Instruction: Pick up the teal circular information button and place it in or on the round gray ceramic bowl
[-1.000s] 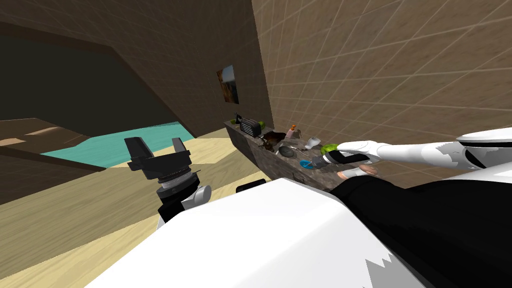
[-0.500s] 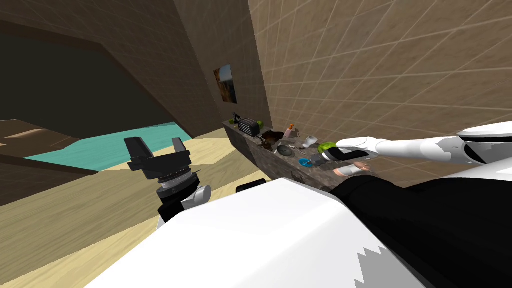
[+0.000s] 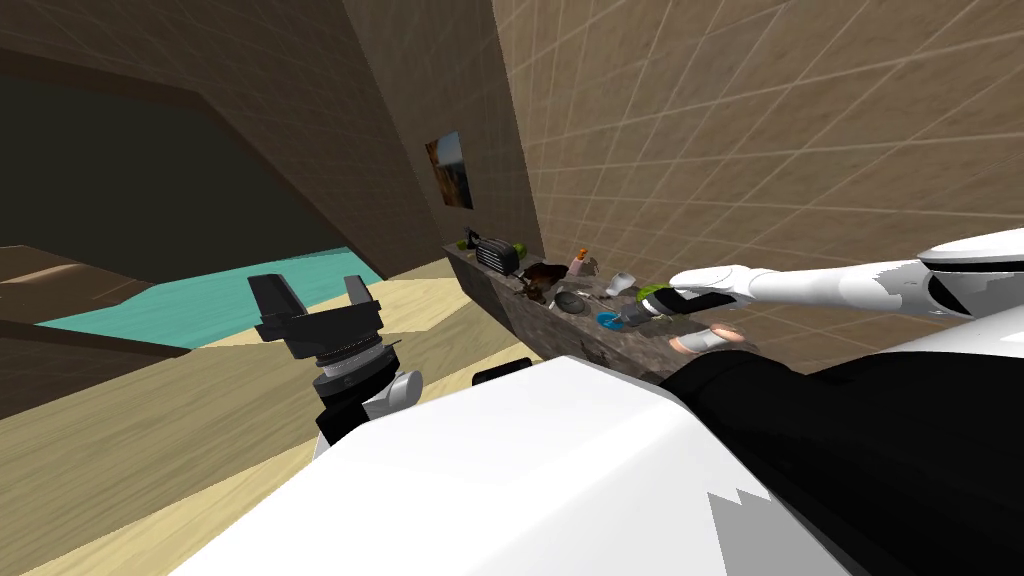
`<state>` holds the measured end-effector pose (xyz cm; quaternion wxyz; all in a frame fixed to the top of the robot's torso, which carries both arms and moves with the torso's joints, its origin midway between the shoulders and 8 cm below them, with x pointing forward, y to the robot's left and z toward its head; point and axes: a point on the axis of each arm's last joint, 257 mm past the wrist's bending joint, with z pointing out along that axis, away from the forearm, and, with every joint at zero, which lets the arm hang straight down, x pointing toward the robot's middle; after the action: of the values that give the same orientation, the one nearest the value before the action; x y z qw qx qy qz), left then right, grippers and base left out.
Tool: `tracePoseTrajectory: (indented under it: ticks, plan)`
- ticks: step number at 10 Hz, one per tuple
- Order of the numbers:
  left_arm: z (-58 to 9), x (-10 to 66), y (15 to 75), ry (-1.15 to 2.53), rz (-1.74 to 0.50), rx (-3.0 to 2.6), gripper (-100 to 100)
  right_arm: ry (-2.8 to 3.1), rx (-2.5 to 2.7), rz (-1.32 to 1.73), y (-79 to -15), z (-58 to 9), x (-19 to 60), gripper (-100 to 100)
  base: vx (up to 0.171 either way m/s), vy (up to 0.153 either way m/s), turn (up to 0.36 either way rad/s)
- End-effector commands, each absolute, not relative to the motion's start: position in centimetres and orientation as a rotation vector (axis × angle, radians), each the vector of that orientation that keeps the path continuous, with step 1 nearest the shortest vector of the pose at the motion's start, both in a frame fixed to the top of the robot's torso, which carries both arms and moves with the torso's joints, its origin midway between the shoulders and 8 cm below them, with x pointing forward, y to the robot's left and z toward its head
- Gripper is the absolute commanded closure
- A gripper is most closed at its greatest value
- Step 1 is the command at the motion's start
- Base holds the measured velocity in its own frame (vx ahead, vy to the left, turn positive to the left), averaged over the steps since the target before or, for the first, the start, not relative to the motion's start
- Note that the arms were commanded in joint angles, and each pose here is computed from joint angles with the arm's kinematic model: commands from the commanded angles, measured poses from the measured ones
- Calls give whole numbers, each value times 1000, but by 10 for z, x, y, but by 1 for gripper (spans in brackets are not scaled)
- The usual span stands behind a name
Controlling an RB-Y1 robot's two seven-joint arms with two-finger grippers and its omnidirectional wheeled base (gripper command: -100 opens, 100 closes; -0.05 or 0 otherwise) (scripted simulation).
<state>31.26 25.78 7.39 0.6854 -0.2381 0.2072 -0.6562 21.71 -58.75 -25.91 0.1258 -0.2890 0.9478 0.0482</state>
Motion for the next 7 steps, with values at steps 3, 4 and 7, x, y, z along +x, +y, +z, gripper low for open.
tracePoseTrajectory:
  ticks: [3,4,7]
  plan:
    - [74,313,258,464,-1470,-533,0,2750,-840,146,-581,-239,237,100,56,21,-30]
    - [74,313,258,464,-1470,-533,0,2755,-858,138,-583,-240,234,100,20,18,11]
    - [74,313,258,464,-1470,-533,0,2751,-878,138,-575,-215,257,100,53,34,-43]
